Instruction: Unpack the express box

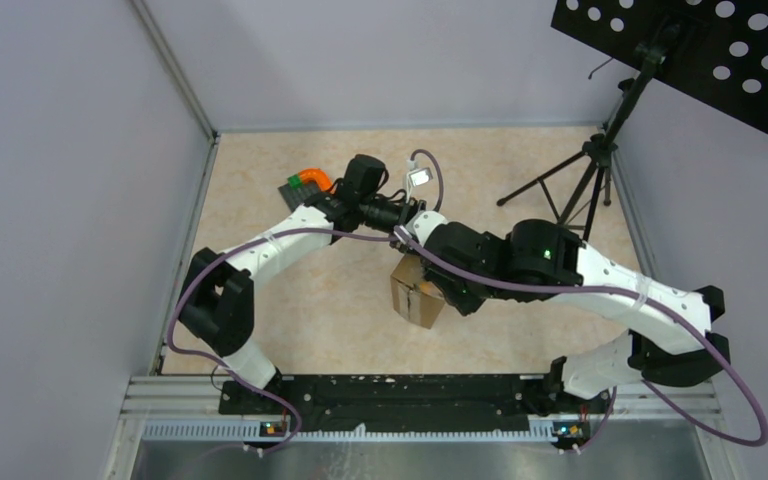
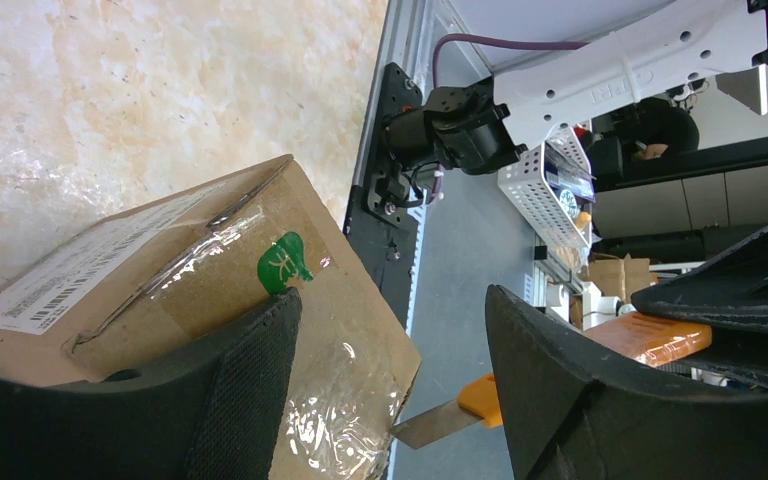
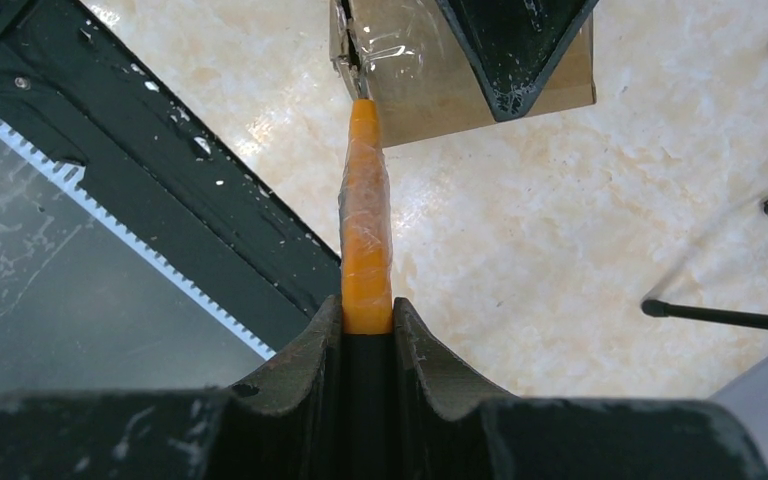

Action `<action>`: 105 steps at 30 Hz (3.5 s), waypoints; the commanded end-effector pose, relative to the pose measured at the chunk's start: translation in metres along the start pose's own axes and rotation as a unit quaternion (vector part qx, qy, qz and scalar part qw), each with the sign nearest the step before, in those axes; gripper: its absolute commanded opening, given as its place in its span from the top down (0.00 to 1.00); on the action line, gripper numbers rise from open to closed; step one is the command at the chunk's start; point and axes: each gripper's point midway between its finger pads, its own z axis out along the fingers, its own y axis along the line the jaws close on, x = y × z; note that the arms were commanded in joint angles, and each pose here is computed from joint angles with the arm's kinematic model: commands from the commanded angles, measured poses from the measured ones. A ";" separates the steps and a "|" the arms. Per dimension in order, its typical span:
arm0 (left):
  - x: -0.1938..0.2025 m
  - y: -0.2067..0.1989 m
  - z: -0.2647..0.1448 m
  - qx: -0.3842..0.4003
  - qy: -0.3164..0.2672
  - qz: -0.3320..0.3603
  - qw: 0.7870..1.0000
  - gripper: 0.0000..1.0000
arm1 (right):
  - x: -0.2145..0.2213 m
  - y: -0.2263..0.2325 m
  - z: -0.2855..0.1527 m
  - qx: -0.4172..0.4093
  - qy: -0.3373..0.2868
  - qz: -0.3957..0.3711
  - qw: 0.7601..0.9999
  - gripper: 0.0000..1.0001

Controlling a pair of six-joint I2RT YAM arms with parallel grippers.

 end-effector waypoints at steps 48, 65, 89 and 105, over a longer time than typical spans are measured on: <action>-0.026 0.011 -0.061 -0.105 -0.092 -0.010 0.990 0.21 | -0.023 -0.071 -0.053 0.122 -0.124 0.130 0.976 1.00; -0.023 0.002 -0.097 -0.218 -0.149 -0.025 0.964 0.53 | -0.014 -0.087 0.039 0.131 -0.102 0.222 0.961 1.00; 0.034 0.082 -0.128 -0.379 -0.127 -0.127 0.908 0.90 | -0.011 -0.096 0.079 0.102 -0.101 0.261 0.955 1.00; 0.088 0.134 -0.154 -0.469 -0.118 -0.196 0.853 0.88 | -0.001 -0.097 0.097 0.111 -0.087 0.261 0.955 1.00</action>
